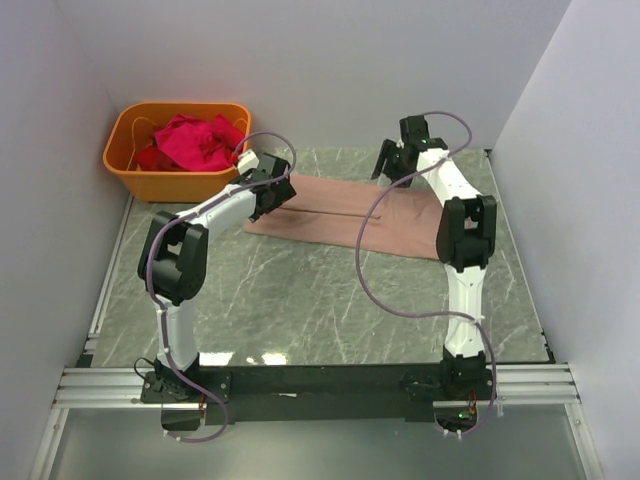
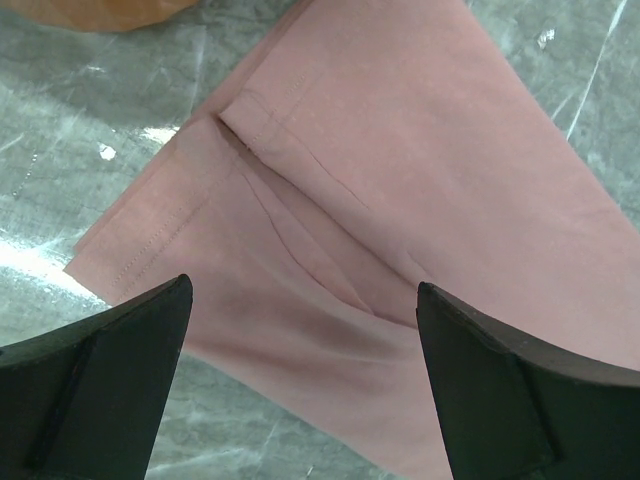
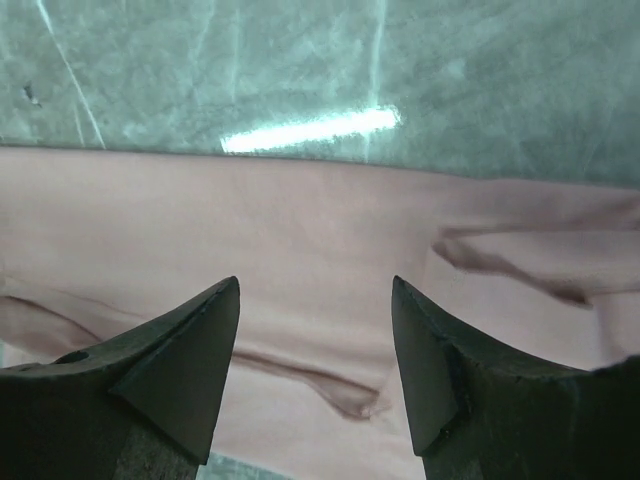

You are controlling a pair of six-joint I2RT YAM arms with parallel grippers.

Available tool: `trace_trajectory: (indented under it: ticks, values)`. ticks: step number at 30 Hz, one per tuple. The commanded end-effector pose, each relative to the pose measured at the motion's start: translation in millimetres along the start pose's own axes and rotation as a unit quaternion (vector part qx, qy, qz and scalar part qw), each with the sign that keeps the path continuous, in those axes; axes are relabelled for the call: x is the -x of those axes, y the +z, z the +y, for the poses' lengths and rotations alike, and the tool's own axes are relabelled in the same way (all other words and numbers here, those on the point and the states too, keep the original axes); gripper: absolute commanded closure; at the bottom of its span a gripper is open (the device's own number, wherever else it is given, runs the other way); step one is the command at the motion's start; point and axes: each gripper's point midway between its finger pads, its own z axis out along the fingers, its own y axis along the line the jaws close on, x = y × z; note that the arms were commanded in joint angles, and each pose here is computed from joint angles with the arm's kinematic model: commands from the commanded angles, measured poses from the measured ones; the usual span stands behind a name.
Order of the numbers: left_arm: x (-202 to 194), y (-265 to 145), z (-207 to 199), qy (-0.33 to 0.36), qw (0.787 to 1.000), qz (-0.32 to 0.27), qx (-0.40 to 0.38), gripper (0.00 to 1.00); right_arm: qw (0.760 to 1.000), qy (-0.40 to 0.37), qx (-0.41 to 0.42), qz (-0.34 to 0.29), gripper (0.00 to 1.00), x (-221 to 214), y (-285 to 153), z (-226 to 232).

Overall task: Fold and stack the t-shirts
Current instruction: Fold the tshirt

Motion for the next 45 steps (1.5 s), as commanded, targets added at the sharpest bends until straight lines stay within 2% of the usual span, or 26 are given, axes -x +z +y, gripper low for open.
trace_trajectory:
  ticks: [1, 4, 7, 11, 24, 28, 33, 36, 41, 45]
  values:
    - [21, -20, -32, 0.008, 0.998, -0.019, -0.062, 0.01, 0.999, -0.007, -0.012, -0.034, 0.31, 5, -49, -1]
    - [12, -25, -47, 0.016, 0.996, -0.004, -0.090, 0.01, 0.998, 0.010, -0.039, -0.040, 0.30, -13, -74, -25]
    - [-6, -30, -39, 0.025, 0.997, 0.018, -0.069, 0.00, 0.997, 0.037, -0.063, -0.036, 0.30, -41, -91, -55]
    - [-28, -37, -31, 0.017, 0.995, 0.041, -0.087, 0.01, 0.994, 0.056, -0.092, -0.017, 0.29, -76, -98, -89]
    - [-2, 17, -47, -0.005, 0.998, -0.030, -0.050, 0.01, 0.989, 0.072, -0.129, 0.011, 0.29, -92, -89, -123]
    - [-9, 42, -34, 0.001, 1.000, -0.014, -0.027, 0.01, 0.986, 0.087, -0.139, 0.004, 0.29, -86, -92, -138]
    - [-6, 54, -48, -0.007, 0.997, -0.036, -0.062, 0.01, 0.987, 0.087, -0.137, 0.004, 0.29, -83, -89, -140]
    - [-7, 62, -51, -0.007, 0.998, -0.033, -0.052, 0.00, 0.986, 0.087, -0.145, 0.013, 0.29, -87, -84, -145]
    - [-29, 72, -36, 0.010, 1.000, 0.004, -0.026, 0.00, 0.982, 0.090, -0.163, 0.038, 0.29, -95, -74, -153]
    - [-72, 53, 3, 0.026, 0.996, 0.081, 0.029, 0.01, 0.976, 0.098, -0.187, 0.061, 0.29, -102, -67, -162]
